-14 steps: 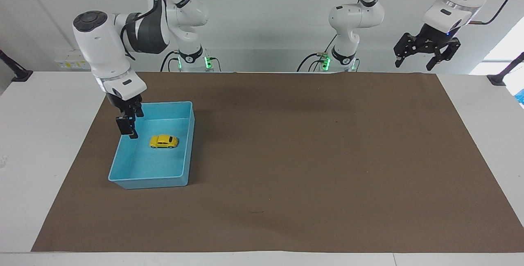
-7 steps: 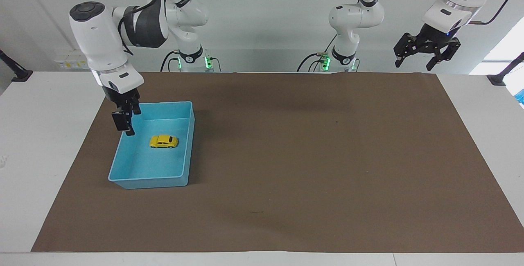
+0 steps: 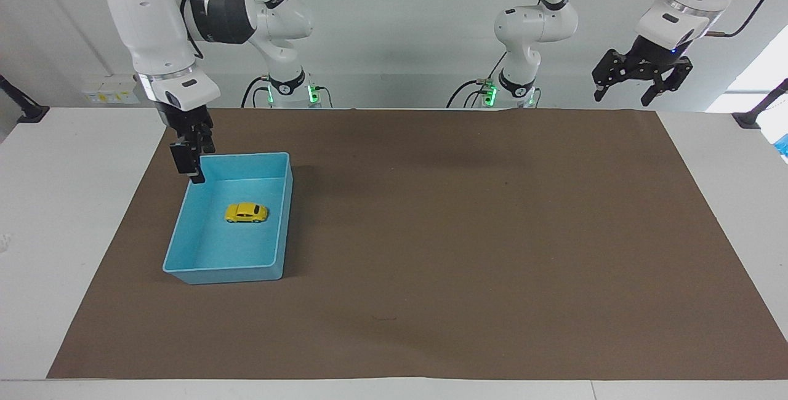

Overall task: Wind up and store yellow beetle car
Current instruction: 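Raise the open right gripper up out of the box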

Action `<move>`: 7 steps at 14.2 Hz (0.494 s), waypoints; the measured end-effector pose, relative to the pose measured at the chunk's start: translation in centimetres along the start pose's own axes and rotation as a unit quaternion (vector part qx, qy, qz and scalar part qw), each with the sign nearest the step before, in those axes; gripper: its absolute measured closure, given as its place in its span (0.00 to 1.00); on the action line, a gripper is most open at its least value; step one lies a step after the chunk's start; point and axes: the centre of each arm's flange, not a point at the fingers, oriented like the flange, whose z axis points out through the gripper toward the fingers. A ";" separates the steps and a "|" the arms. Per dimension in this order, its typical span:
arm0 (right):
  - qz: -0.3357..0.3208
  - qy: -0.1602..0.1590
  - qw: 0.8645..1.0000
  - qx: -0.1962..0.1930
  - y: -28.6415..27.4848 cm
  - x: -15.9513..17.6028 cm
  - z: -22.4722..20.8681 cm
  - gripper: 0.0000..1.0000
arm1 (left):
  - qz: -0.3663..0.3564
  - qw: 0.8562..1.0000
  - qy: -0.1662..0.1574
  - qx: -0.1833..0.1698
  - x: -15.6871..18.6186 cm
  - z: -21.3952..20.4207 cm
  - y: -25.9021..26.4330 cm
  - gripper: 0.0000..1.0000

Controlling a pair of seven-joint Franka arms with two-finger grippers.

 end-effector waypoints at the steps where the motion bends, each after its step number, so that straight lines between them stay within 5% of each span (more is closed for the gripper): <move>1: 0.030 0.000 1.000 0.004 -0.2 -0.2 -0.4 0.00 | 0.000 1.000 0.000 0.000 0.0 0.0 0.0 0.00; 5: 0.137 -0.001 0.991 0.011 -0.7 -1.2 -1.9 0.00 | 0.000 1.000 0.000 0.000 0.0 0.0 0.0 0.00; 7: 0.218 0.005 0.976 0.029 -1.1 -1.4 -1.9 0.00 | 0.000 1.000 0.000 0.000 0.0 0.0 0.0 0.00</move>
